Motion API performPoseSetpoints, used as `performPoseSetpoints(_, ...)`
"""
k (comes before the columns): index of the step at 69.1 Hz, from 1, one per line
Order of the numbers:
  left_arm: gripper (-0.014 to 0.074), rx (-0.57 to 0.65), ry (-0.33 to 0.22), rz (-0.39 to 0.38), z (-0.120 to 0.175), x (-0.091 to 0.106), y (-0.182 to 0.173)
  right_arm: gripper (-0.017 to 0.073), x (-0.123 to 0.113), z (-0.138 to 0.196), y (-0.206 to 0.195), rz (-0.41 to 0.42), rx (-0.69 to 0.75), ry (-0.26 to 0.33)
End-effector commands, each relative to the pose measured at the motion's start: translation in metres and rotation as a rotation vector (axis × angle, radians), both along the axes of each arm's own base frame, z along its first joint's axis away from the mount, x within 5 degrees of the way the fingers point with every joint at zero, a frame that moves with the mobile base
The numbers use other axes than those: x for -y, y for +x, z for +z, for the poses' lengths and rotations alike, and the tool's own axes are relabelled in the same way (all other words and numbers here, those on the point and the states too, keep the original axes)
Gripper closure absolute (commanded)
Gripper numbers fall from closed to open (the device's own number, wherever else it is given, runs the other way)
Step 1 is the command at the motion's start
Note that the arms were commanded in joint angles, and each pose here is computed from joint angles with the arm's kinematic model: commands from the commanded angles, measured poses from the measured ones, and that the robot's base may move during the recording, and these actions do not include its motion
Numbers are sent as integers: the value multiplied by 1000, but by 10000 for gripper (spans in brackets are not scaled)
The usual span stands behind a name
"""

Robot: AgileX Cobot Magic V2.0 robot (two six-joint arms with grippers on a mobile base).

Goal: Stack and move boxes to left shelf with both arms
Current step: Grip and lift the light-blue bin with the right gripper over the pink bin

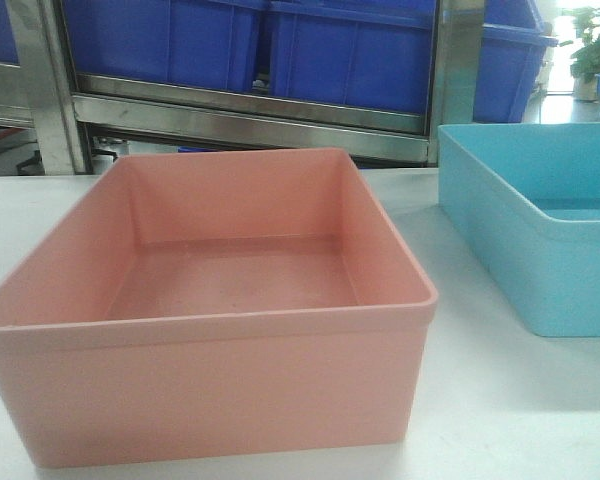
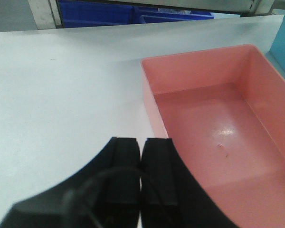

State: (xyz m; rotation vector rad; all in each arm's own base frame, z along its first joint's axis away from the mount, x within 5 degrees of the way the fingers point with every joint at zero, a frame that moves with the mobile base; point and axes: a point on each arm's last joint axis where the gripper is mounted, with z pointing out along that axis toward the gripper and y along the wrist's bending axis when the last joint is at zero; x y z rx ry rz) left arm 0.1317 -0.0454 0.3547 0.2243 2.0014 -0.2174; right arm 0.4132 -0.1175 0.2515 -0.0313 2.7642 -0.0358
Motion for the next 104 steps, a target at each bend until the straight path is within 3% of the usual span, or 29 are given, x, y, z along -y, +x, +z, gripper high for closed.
performPoseSetpoints(1,601,97,-23,-21,15,2,1,-64,3,19,5,4,106,-31)
performPoseSetpoints(17,601,93,-29,-21,15,2,1,-62,6,-8,15,2,63,-18)
performPoseSetpoints(21,601,93,-29,-21,15,2,1,-24,7,-9,15,1,67,-20)
performPoseSetpoints(46,601,65,-20,-15,13,2,0,522,7,-9,15,1,64,-18)
performPoseSetpoints(58,601,55,-33,-17,12,2,0,503,8,-8,18,-4,98,-28)
performPoseSetpoints(73,601,52,-42,-18,12,3,0,503,1,2,15,-22,60,67)
performPoseSetpoints(87,601,52,-42,-18,12,3,0,503,-7,57,9,-68,114,123)
performPoseSetpoints(97,601,52,-42,-18,12,3,0,503,-26,108,-7,-65,230,137)
performPoseSetpoints(104,601,52,-42,-18,12,3,0,503,-47,142,-25,-58,315,186)
